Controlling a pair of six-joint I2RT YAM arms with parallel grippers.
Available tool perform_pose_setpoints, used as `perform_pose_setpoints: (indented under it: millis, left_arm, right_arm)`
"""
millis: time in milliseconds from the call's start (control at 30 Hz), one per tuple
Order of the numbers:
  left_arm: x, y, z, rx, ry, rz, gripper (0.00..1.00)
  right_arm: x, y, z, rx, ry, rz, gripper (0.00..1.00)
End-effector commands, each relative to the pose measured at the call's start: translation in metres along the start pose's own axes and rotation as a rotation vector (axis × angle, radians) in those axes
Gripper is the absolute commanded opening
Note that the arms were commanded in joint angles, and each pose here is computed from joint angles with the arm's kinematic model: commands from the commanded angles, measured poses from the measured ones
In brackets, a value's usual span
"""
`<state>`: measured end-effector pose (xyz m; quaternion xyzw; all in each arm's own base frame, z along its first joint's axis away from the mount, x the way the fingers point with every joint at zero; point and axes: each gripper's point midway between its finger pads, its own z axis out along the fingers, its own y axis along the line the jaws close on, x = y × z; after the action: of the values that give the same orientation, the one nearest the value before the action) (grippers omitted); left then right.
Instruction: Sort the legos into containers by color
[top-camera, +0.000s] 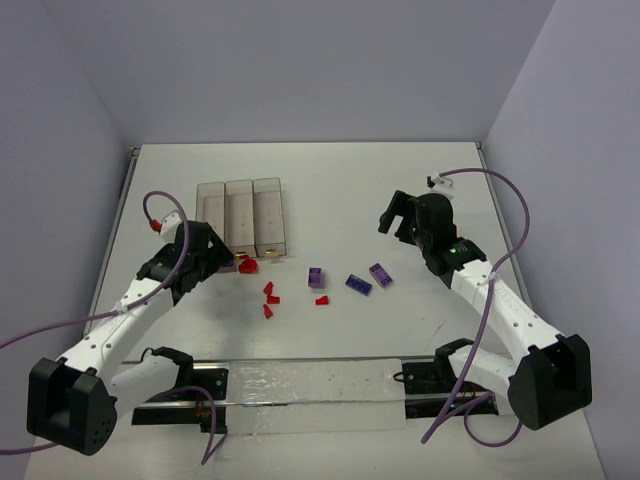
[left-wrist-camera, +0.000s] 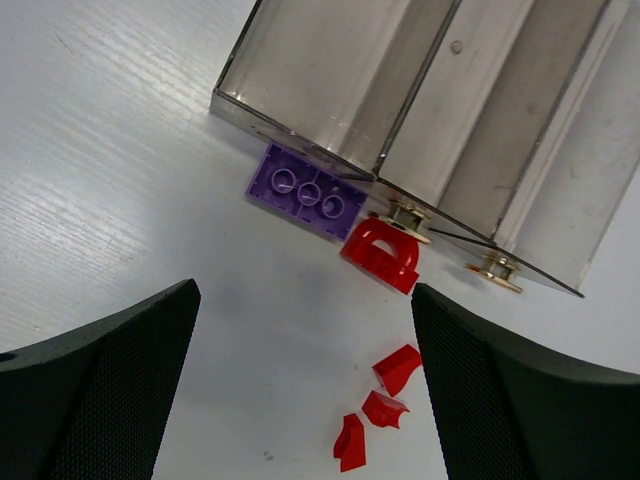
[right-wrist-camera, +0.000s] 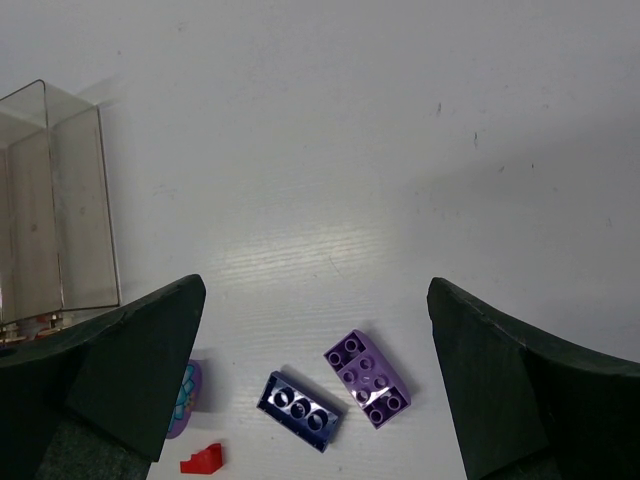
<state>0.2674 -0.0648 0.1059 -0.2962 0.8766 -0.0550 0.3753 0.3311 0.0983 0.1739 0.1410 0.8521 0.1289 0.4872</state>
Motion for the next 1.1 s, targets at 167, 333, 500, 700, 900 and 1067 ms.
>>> perform_pose_setpoints:
  millis: [167, 333, 500, 700, 900, 1067]
  left_arm:
    - [-0.019, -0.027, 0.015, 0.04, -0.058, 0.013, 0.94]
    - [-0.024, -0.048, 0.022, 0.103, -0.063, 0.023, 0.94]
    - [-0.024, -0.056, 0.032, 0.108, -0.057, 0.043, 0.94]
    - [-0.029, -0.068, 0.041, 0.124, -0.061, 0.07, 0.94]
    - [-0.031, -0.079, 0.052, 0.132, -0.057, 0.102, 0.94]
    - [-0.029, -0.089, 0.06, 0.148, -0.043, 0.119, 0.95]
  right_arm:
    - [-0.005, 0.003, -0.001, -0.007, -0.031, 0.008, 1.0]
    - [-0.007, 0.004, -0.002, -0.01, -0.037, 0.002, 1.0]
    - [-0.006, 0.002, -0.002, -0.003, -0.034, 0.0, 1.0]
    - [-0.005, 0.001, -0.002, -0.002, -0.033, -0.003, 1.0]
    - [-0.007, 0.0, -0.004, 0.004, -0.036, -0.009, 1.0]
    - [-0.006, -0.001, -0.005, 0.008, -0.035, -0.008, 1.0]
